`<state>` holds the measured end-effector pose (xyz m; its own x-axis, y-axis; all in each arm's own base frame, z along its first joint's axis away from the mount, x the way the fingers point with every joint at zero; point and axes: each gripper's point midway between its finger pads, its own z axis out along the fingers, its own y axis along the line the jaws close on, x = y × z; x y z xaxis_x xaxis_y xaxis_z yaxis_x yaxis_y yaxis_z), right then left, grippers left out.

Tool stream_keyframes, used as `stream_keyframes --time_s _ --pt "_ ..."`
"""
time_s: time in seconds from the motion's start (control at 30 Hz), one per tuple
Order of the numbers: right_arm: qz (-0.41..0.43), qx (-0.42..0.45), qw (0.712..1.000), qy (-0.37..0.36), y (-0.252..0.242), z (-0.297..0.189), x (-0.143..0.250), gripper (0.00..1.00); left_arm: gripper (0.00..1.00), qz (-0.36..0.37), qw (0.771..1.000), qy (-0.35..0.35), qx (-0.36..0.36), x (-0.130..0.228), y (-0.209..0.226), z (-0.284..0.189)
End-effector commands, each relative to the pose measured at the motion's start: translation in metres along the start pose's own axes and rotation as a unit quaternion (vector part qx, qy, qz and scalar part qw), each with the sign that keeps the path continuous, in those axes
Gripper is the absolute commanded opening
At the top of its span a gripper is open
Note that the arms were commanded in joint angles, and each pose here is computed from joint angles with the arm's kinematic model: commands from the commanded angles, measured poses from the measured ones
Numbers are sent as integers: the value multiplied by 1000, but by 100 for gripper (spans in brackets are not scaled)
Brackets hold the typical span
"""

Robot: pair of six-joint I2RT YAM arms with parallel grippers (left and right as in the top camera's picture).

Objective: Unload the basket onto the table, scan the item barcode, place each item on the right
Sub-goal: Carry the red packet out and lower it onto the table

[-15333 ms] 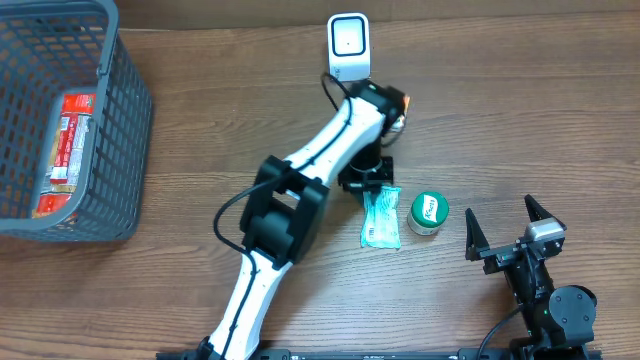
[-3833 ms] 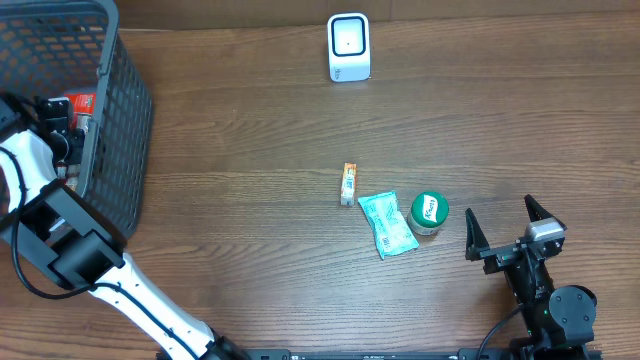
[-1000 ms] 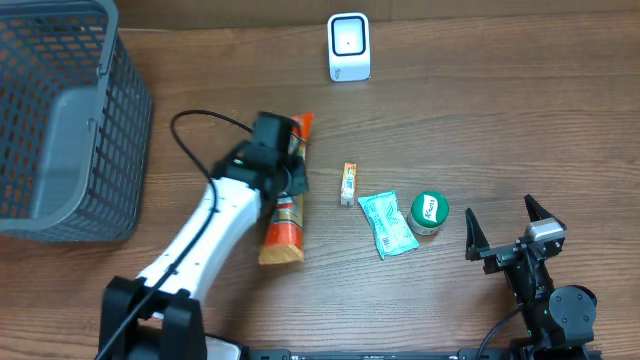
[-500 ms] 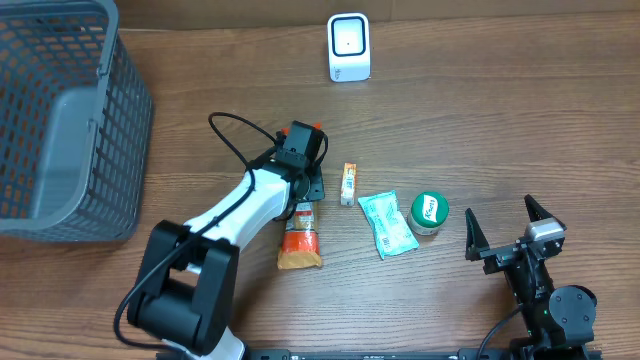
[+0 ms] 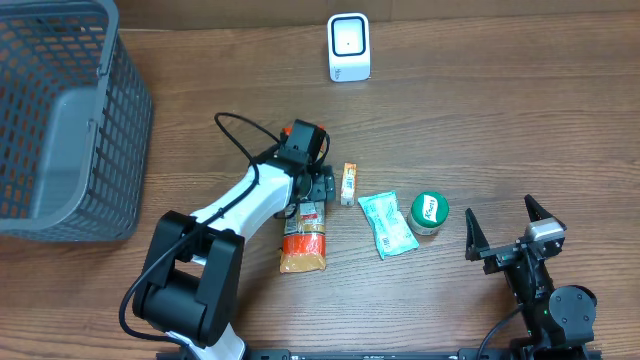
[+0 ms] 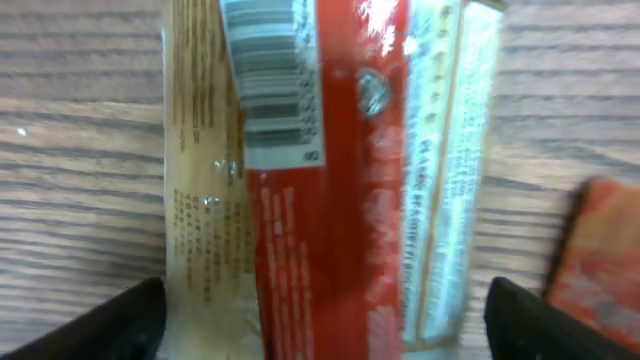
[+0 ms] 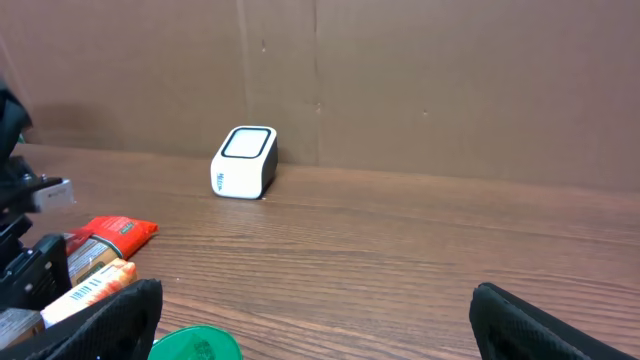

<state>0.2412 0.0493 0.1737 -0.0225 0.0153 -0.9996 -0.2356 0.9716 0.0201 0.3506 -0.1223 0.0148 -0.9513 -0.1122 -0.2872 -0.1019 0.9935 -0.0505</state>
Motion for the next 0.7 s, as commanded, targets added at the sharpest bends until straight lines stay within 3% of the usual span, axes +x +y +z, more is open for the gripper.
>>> stream_keyframes --time_s 0.0,0.23,0.3,0.33,0.4,0.43,0.53,0.67 --pt "-1 1 1000 -2 -1 0 2 100 94 6 1000 -25 16 -31 -8 -22" --pt "-1 1 1000 -2 -1 0 2 100 98 4 999 -30 18 -50 -14 -58" --pt "-1 1 1000 -2 -1 0 2 100 95 5 1000 -21 15 -47 -12 -59" --pt "-1 1 1000 -2 -1 0 2 100 87 2 1000 -14 11 -43 -10 -59" --pt "-1 1 1000 -2 -1 0 2 100 61 4 1000 3 3 -34 -6 -56" --pt "-1 1 1000 -2 -1 0 2 100 41 5 1000 10 -1 -29 -4 -54" --pt "-1 1 1000 -2 -1 0 2 100 4 6 1000 26 -12 -17 3 -48" --pt "-1 1 1000 -2 -1 0 2 100 4 7 999 43 -16 -4 7 -39"
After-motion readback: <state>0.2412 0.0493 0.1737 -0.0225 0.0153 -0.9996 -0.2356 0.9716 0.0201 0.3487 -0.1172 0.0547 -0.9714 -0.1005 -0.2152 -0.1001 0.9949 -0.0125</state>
